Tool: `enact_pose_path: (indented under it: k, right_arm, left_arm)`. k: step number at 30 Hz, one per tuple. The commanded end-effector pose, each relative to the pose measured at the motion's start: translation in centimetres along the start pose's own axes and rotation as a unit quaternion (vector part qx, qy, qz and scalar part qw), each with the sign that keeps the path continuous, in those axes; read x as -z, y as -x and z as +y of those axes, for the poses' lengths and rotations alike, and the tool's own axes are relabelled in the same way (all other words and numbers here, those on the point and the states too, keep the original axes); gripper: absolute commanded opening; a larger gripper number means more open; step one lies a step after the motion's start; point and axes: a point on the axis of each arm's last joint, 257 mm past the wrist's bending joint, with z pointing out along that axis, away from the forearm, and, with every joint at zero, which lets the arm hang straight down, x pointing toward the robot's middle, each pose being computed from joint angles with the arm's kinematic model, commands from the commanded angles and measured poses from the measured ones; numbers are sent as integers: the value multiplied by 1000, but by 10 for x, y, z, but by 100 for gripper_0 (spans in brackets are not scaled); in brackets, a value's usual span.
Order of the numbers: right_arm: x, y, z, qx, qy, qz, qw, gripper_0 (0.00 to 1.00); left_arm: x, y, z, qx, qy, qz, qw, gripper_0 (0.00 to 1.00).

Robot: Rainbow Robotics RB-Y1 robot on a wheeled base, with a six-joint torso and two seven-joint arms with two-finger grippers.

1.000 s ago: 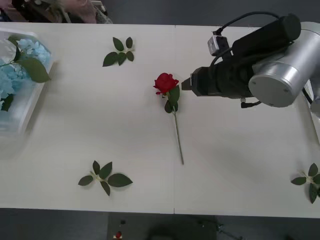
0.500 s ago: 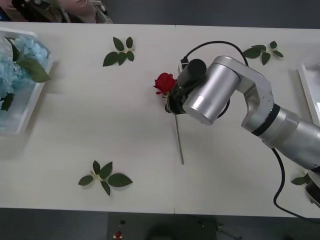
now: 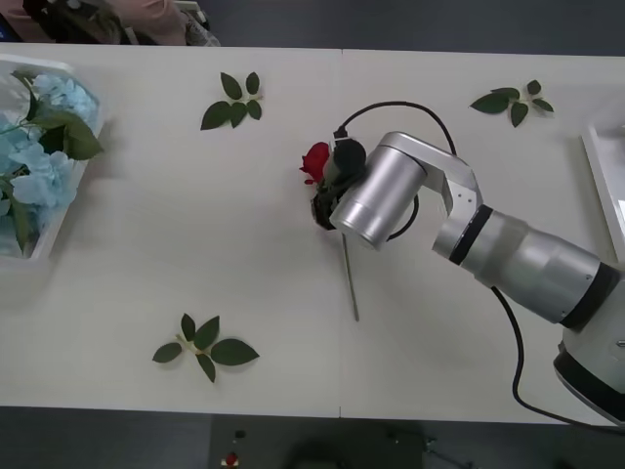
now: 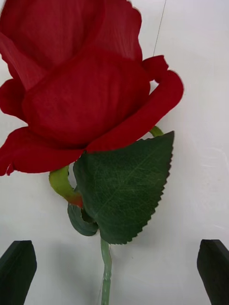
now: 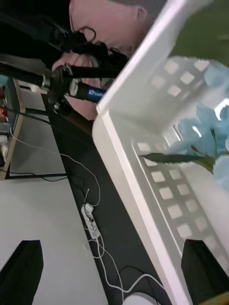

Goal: Put the red flowers into the right box and the blue flowers into the left box

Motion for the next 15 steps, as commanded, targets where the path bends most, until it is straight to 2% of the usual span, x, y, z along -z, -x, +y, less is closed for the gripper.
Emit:
enact_pose_path:
  k: [1,3,5,6,8,9,13,15]
  right_arm:
    - [-4,19,14,37,0,-20,999,99]
    - [-10,17,14,39,-3,-20,999,98]
    - [-15,16,15,41,-1,-21,999,96]
    - [-17,15,15,40,-1,-21,999,90]
    - [-19,13,14,41,-2,-20,999,64]
    - [-18,14,15,42,-1,-20,999,58]
    - [-19,13,14,43,-3,-20,999,15]
    - [-19,15,12,43,-5,-22,999,1]
  left_arm:
    - [19,30,64,-4,34,-23,999,83]
    - [24,43,63,8,13,-25,1000,84]
    - [30,62,58,31,-17,-32,999,88]
    - [36,78,54,45,-37,-41,997,92]
    - [47,116,43,70,-75,-69,992,94]
    - [49,126,39,76,-83,-79,990,94]
    - [62,185,26,110,-106,-144,978,94]
    - [68,208,16,121,-121,-170,970,94]
